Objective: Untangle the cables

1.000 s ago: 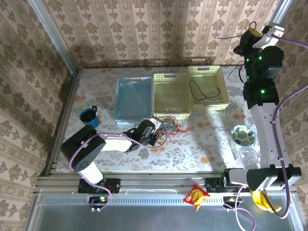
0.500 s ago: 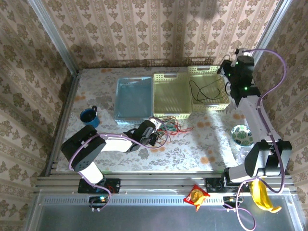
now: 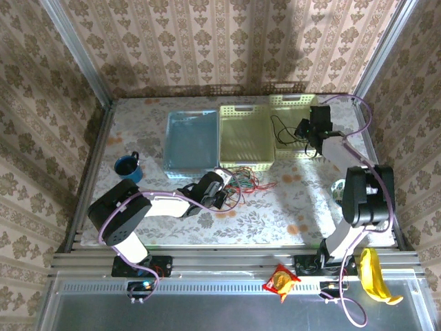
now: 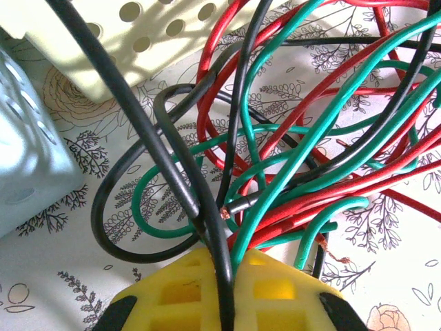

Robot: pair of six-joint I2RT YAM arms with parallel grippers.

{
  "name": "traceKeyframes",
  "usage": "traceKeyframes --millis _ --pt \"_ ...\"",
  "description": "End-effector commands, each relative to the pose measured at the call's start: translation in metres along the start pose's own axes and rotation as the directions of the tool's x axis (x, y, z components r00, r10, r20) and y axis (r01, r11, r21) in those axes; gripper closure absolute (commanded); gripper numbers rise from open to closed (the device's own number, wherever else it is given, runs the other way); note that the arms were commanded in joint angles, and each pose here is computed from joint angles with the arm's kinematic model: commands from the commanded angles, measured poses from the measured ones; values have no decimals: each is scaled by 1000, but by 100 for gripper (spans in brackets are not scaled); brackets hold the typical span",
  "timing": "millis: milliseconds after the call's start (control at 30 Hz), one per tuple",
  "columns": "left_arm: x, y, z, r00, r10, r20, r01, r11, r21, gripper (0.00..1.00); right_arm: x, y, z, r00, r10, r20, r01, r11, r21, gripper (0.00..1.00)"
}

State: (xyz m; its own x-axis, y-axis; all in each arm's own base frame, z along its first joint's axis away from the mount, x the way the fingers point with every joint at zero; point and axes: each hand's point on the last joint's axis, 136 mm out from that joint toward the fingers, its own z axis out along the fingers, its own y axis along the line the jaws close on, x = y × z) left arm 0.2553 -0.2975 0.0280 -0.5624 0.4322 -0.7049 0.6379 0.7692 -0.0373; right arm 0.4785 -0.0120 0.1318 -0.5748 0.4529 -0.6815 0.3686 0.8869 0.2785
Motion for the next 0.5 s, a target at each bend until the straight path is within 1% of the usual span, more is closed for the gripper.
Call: traceKeyframes --millis 0,33,100,167,200,267,367,467 --pt "33 -1 0 991 50 -126 -50 999 3 100 -9 -5 8 998 55 6 -55 997 48 93" --pt "32 -1 0 991 50 -125 -50 999 3 100 -9 -6 10 998 59 2 -59 996 60 89" --pt "30 -2 -2 991 50 -120 -50 999 3 100 -8 -12 12 997 76 -10 -75 992 101 67" --pt "28 -2 -3 992 49 -114 -49 999 4 100 -10 -19 9 996 87 -3 -86 986 144 55" --pt "26 -2 -4 993 50 -110 -50 999 6 100 -11 -22 5 996 86 11 -87 983 162 51" --pt "24 -3 -6 993 52 -103 -51 999 11 100 -16 -29 -5 995 87 46 -94 977 193 47" --pt "20 -5 -10 994 58 -90 -56 998 26 100 -22 -33 -24 995 65 81 -80 976 201 45" --pt "13 -9 -15 995 64 -70 -61 997 48 100 -21 -32 -46 994 51 99 -68 982 176 45"
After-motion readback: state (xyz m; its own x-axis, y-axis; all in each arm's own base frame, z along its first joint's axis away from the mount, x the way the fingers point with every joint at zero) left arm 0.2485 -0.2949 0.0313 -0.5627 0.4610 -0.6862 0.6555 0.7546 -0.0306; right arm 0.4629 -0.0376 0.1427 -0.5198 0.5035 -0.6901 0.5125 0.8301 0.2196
